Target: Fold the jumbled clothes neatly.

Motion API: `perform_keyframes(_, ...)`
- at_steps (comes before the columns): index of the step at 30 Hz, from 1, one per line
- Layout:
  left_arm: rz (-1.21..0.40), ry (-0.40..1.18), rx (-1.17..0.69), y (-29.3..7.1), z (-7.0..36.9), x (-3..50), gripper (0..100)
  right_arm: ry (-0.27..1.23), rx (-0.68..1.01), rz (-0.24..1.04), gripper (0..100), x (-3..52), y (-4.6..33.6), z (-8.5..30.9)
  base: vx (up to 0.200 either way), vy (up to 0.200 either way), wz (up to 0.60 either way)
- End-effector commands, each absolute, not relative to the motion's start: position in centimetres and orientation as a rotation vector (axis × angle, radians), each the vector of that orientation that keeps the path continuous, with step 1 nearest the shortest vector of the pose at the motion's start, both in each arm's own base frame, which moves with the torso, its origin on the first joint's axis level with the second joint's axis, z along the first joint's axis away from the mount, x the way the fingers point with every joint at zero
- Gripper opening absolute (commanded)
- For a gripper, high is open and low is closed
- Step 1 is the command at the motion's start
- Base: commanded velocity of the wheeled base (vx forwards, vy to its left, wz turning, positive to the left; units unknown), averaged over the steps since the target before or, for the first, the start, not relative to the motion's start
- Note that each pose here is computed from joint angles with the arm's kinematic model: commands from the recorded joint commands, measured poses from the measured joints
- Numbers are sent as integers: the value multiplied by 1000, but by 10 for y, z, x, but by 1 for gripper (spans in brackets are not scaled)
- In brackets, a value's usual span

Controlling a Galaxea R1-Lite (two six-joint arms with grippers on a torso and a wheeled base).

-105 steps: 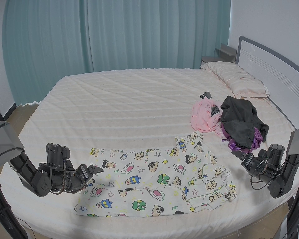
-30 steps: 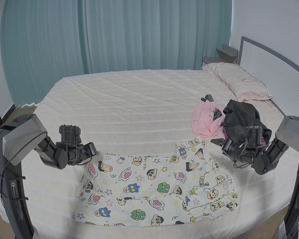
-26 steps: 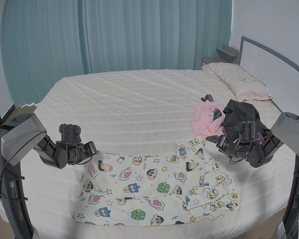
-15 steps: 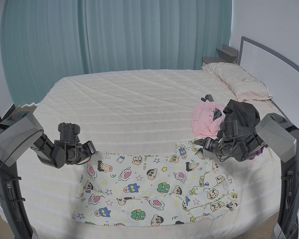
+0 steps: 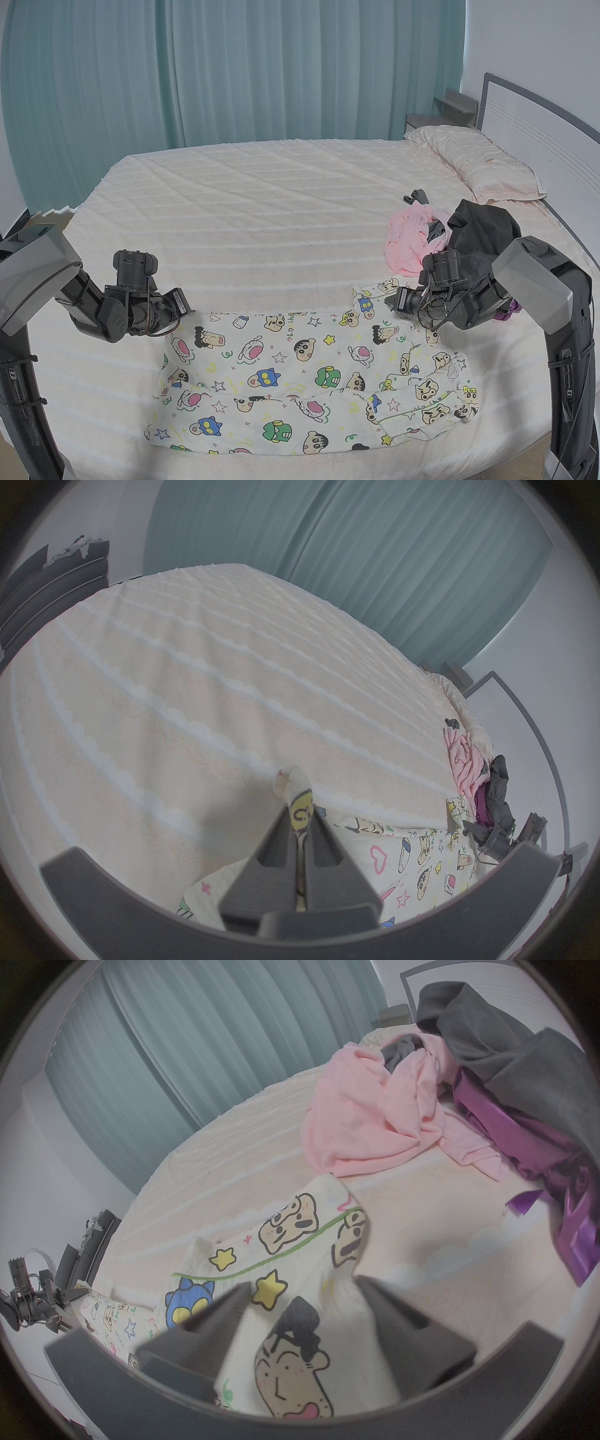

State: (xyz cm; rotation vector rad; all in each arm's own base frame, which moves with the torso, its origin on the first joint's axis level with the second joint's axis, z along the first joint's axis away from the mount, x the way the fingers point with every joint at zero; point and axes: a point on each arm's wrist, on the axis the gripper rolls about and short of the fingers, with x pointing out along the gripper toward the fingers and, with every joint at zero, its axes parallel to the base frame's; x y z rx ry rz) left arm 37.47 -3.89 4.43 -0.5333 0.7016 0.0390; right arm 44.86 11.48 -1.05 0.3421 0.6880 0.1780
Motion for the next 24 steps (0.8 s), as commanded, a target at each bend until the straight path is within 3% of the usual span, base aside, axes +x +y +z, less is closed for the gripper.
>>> perform_keyframes(1, 37, 696, -534, -39, 47, 374, 0, 690, 348, 179, 0, 449, 115, -12, 0, 0, 0)
perform_keyframes(12, 48, 690, -571, -38, 60, 369, 0, 589, 459, 177, 0, 449, 100, 15, 0, 0, 0)
perform_keyframes(24, 48, 643, -610, -38, 71, 379, 0, 487, 467, 205, 0, 442, 99, 21, 0, 0, 0)
